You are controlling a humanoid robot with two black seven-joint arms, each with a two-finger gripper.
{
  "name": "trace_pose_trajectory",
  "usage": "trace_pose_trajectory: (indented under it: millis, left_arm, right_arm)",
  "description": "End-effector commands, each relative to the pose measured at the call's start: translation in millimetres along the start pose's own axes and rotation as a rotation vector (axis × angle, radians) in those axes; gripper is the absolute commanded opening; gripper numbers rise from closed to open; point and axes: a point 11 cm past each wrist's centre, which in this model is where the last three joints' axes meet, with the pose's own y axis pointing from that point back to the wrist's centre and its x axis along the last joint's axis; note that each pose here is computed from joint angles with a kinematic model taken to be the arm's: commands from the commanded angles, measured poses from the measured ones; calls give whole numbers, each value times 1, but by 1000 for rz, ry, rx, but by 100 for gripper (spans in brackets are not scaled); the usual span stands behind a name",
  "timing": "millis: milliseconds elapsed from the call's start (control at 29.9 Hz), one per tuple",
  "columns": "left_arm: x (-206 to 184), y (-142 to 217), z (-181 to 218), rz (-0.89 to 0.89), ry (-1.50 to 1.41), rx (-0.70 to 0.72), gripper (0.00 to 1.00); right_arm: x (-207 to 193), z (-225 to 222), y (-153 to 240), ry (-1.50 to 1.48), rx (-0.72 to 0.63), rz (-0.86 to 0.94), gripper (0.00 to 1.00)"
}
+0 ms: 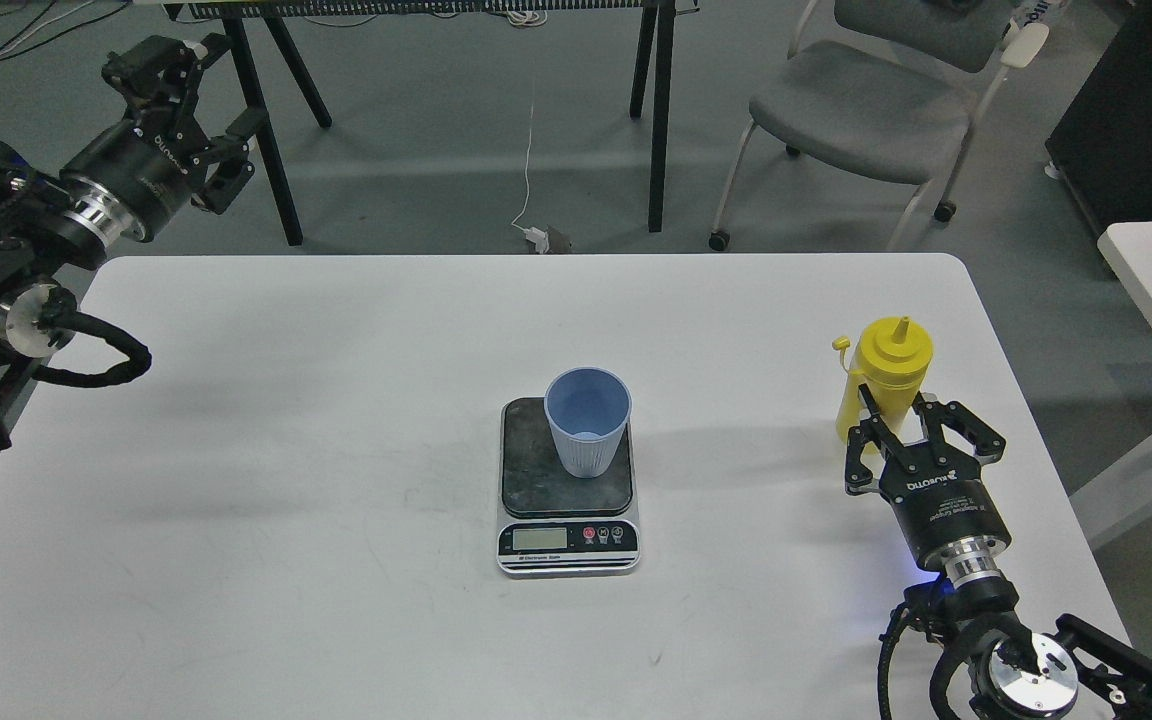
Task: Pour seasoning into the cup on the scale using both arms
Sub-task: 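Lower the yellow bottle back onto the table with the right gripper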
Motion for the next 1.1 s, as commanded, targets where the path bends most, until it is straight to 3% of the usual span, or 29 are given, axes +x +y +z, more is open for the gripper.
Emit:
trace_pose_trajectory:
  millis: [0,335,569,736,836,1070]
  left_arm:
    - [-2,-1,0,-4,1,-1,75]
    - [-3,-1,-2,-14,-14,11,75]
    - [-3,-2,-2,-14,-15,9,75]
    - [-5,-4,1,-17,-16,4,75]
    - [-5,-4,2,-18,-17,3,75]
    - [-11,-8,-1,-29,-8,2,75]
  right_arm:
    - [5,9,-1,-14,2,15,38]
    - [14,18,4,7,-16,29,43]
    - [22,19,11,33,-27,45,53]
    - [23,19,13,44,-31,45,72]
    - [24,18,13,46,-30,47,100]
    - [27,18,20,42,-30,59,100]
